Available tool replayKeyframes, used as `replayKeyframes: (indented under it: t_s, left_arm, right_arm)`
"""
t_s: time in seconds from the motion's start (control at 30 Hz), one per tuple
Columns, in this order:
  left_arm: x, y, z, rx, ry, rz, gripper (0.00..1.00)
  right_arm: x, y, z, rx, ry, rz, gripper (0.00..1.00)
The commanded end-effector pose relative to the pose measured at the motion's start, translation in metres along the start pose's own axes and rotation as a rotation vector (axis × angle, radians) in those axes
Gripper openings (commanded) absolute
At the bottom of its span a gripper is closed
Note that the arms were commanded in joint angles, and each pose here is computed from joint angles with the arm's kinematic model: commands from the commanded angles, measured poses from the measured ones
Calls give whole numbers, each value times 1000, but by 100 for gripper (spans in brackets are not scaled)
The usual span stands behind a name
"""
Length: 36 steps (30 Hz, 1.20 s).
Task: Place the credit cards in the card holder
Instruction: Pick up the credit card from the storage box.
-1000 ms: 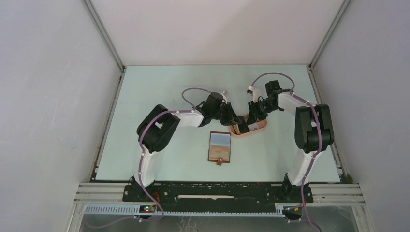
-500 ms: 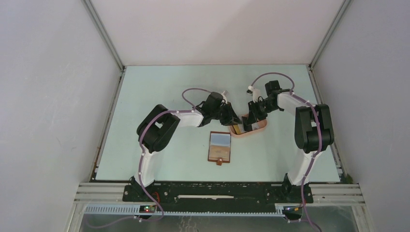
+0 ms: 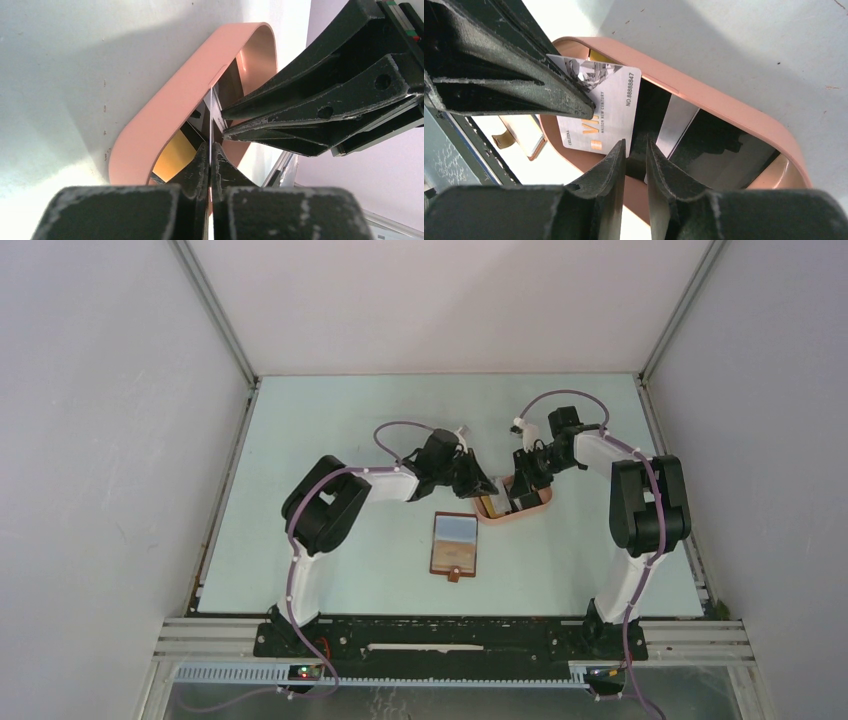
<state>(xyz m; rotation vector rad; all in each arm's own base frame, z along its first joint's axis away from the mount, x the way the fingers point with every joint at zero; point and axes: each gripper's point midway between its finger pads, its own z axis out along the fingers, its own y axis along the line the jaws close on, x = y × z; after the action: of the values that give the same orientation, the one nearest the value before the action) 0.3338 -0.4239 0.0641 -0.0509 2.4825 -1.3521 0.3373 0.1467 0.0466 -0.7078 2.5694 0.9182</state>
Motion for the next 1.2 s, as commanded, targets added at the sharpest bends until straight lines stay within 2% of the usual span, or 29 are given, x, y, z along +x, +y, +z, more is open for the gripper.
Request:
replayKeyframes:
  t_s: [0.0,0.2,0.37,0.53,0.63,0.7,0.8,0.97,1.17]
  left_arm:
    - [-12,-15,-15,48,-65,69,0]
    - [-26,-43,-40,137,-170,243,0]
    - [-28,-75,-69,259,-250,418,0]
    - [-15,-95,-105,379,-331,615,0]
    - [0,-100,-130,440,-378,717,0]
    - [12,-98,-144,477,-403,753,0]
    - [28,-98,-167,549,-465,794,0]
    - [55,-88,-189,650,-507,802,0]
    - [73,-78,-188,675,-462,776,0]
  right_arm:
    - [-25,9,-24,-4,-80,-56,31]
    - [-38,30,-58,-57,-180,-153,38]
    - [-45,60,-82,-86,-270,-305,41]
    - [-47,99,-103,-156,-348,-454,43]
    - [-45,124,-110,-204,-381,-521,52]
    - [-40,140,-107,-249,-375,-560,63]
    - [-23,164,-93,-351,-317,-615,70]
    - [-7,193,-75,-496,-268,-651,73]
    - [-16,190,-49,-504,-225,-552,70]
